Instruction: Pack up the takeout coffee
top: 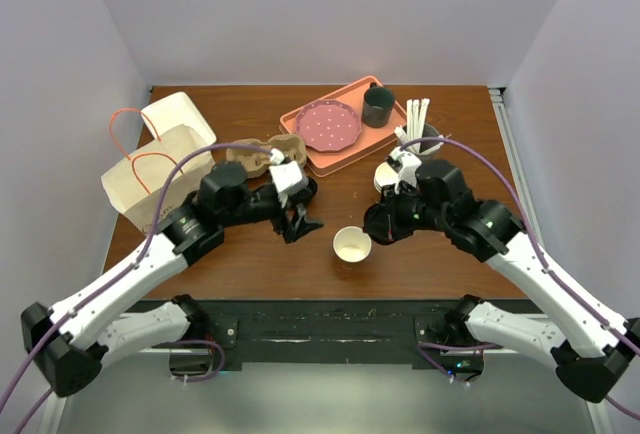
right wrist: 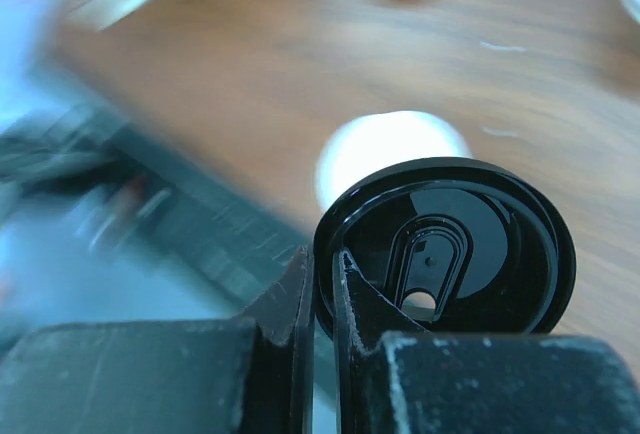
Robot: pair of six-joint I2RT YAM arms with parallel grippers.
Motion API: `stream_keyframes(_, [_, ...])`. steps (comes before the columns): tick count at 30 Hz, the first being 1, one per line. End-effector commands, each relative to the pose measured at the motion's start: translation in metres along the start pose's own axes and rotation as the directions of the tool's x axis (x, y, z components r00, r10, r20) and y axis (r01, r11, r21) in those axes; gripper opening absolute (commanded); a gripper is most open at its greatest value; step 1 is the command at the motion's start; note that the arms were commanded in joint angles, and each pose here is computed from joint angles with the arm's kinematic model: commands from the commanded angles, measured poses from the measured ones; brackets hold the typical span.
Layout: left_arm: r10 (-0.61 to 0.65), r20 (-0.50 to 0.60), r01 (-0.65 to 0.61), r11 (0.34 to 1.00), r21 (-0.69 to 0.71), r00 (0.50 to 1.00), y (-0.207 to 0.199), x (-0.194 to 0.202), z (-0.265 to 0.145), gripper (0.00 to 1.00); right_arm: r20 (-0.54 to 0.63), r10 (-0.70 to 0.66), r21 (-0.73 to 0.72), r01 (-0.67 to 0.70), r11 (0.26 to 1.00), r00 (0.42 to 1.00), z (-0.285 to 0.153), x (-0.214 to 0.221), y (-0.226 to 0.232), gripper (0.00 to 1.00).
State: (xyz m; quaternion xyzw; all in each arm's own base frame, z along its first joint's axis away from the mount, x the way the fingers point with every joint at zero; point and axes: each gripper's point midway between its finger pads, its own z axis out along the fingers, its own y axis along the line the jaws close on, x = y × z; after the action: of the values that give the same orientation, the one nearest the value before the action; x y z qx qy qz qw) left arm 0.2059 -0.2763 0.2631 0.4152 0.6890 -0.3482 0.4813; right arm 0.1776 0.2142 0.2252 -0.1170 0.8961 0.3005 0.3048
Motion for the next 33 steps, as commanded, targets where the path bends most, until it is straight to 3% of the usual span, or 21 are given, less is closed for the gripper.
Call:
stream_keyframes(1, [0.401, 0.416, -0.477, 0.874, 0.092, 0.816, -0.046, -0.073, -0.033, 0.81, -0.203, -0.233, -0.472, 0.113, 0.874, 0.951, -0.047, 0.046, 0.07, 0.06])
stream_keyframes(5, [0.426, 0.474, -0.577, 0.781, 0.237, 0.771, -0.079, -0.07, -0.043, 0.8, -0.189, -0.283, -0.683, 0.081, 0.726, 0.94, -0.082, 0.051, 0.106, 0.05])
stream_keyframes(6, [0.416, 0.49, -0.585, 0.767, 0.264, 0.766, -0.086, -0.07, -0.045, 0.79, -0.156, -0.305, -0.748, 0.09, 0.658, 0.94, -0.095, 0.048, 0.118, 0.04])
stream_keyframes(9, [0.392, 0.552, -0.624, 0.71, 0.327, 0.736, -0.108, -0.071, -0.053, 0.78, -0.12, -0.317, -0.817, 0.087, 0.569, 0.941, -0.112, 0.045, 0.132, 0.04])
stream_keyframes(12, [0.396, 0.568, -0.651, 0.667, 0.362, 0.722, -0.118, -0.074, -0.051, 0.77, -0.149, -0.32, -0.849, 0.045, 0.527, 0.936, -0.117, 0.046, 0.137, 0.05])
stream_keyframes(14, [0.393, 0.55, -0.646, 0.649, 0.402, 0.737, -0.121, -0.068, -0.044, 0.76, -0.166, -0.319, -0.851, 0.029, 0.525, 0.933, -0.116, 0.047, 0.138, 0.06])
stream_keyframes(15, [0.404, 0.568, -0.671, 0.621, 0.405, 0.717, -0.127, -0.072, -0.044, 0.75, -0.173, -0.319, -0.848, 0.024, 0.53, 0.932, -0.115, 0.047, 0.137, 0.06])
stream_keyframes(25, [0.37, 0.548, -0.648, 0.575, 0.499, 0.75, -0.144, -0.062, -0.03, 0.71, -0.14, -0.297, -0.868, 0.026, 0.496, 0.945, -0.122, 0.035, 0.147, 0.06])
stream_keyframes(33, [0.295, 0.536, -0.594, 0.582, 0.555, 0.791, -0.151, -0.062, -0.028, 0.49, -0.146, -0.273, -0.859, 0.015, 0.512, 0.951, -0.117, 0.036, 0.145, 0.07])
